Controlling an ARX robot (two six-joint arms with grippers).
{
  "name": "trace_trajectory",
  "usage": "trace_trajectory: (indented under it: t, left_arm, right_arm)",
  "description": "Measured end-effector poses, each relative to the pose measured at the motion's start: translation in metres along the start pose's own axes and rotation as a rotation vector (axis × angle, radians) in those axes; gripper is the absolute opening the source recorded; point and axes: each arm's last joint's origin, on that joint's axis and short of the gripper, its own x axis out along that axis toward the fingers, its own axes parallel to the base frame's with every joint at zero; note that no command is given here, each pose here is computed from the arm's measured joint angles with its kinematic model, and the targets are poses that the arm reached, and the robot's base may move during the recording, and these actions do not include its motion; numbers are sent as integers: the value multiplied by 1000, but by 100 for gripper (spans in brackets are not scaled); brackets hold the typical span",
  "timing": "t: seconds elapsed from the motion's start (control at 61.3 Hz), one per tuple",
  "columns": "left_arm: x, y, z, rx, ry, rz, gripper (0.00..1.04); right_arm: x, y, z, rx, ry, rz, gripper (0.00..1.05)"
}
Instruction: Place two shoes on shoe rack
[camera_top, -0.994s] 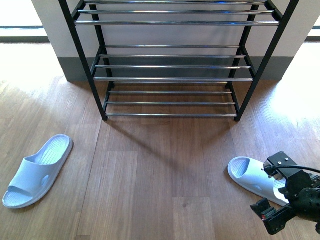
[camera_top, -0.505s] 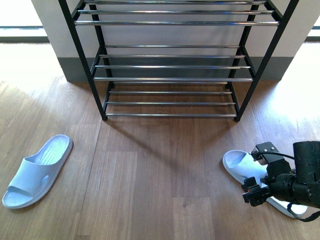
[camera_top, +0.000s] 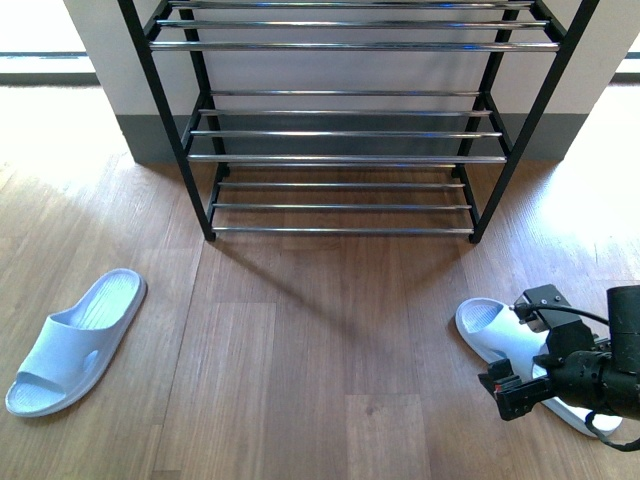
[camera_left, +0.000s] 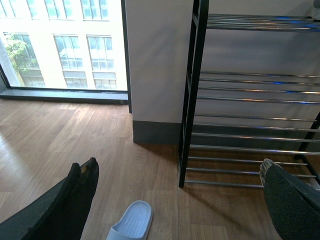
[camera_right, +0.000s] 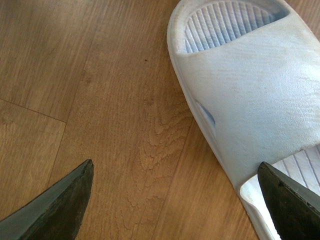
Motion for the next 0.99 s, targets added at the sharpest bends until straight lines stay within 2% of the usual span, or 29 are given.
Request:
trace_trajectory:
  t: [0.277,0.505,0.782,0.897,0.994]
  left_arm:
    - [0,0,0,0,0,0,95]
    - [0,0,0,0,0,0,95]
    - [0,0,0,0,0,0,95]
    - [0,0,0,0,0,0,95]
    - [0,0,0,0,0,0,95]
  right_arm:
    - [-15,-10,-3,25,-5,22,96]
    - [21,-9,-16,43,20,-7,95]
    - [31,12,-3,48,-21,13,37]
    - [30,15,0,49,-35,9,21]
    - [23,19,10,58,-75,-25,1]
